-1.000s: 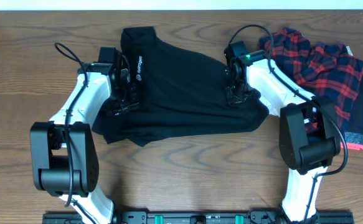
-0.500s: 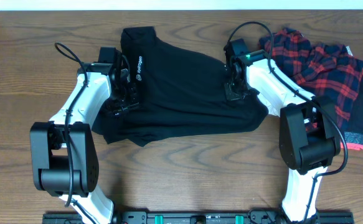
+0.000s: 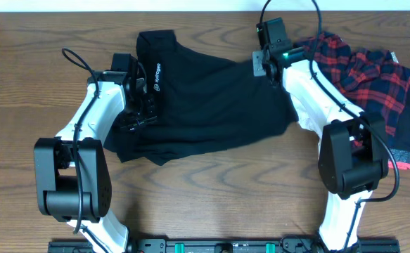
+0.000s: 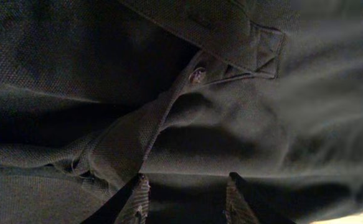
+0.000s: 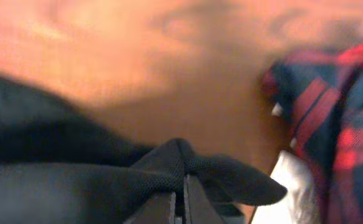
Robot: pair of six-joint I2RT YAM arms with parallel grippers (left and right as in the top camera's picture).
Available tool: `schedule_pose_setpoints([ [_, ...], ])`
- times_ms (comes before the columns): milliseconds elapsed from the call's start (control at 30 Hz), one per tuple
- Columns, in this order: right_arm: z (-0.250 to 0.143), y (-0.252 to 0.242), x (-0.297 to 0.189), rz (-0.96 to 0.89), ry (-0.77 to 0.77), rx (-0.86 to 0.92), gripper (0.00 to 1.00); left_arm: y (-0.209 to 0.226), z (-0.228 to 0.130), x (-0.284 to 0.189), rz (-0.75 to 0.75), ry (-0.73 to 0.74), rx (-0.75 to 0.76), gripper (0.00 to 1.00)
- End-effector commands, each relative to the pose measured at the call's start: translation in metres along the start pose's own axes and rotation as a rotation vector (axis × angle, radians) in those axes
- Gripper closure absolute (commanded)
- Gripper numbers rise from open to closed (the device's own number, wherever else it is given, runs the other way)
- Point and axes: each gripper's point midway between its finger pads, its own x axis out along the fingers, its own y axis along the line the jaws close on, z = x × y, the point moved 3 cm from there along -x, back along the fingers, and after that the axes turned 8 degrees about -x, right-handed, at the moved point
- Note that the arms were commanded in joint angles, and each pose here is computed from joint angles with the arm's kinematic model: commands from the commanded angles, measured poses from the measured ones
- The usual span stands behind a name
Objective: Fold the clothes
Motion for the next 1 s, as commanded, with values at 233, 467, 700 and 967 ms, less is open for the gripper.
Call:
schedule_pose_setpoints([
  [233, -0.020, -0.015, 0.017, 0.003, 0.094, 0.014, 0.01, 0.004, -0.004, 0.005, 0.018, 0.019, 0.005, 0.58],
  [467, -0.043, -0.012, 0.003, 0.041, 0.211, -0.015, 0.01, 0.004, -0.004, 0.005, 0.018, 0.019, 0.006, 0.59],
  [700, -0.079, 0.005, -0.023, 0.124, 0.390, -0.082, 0.80, 0.004, -0.004, 0.005, 0.018, 0.019, 0.006, 0.59],
  [967, -0.109, 0.010, -0.009, 0.124, 0.428, -0.082, 0.99, 0.004, -0.004, 0.005, 0.018, 0.019, 0.006, 0.58],
])
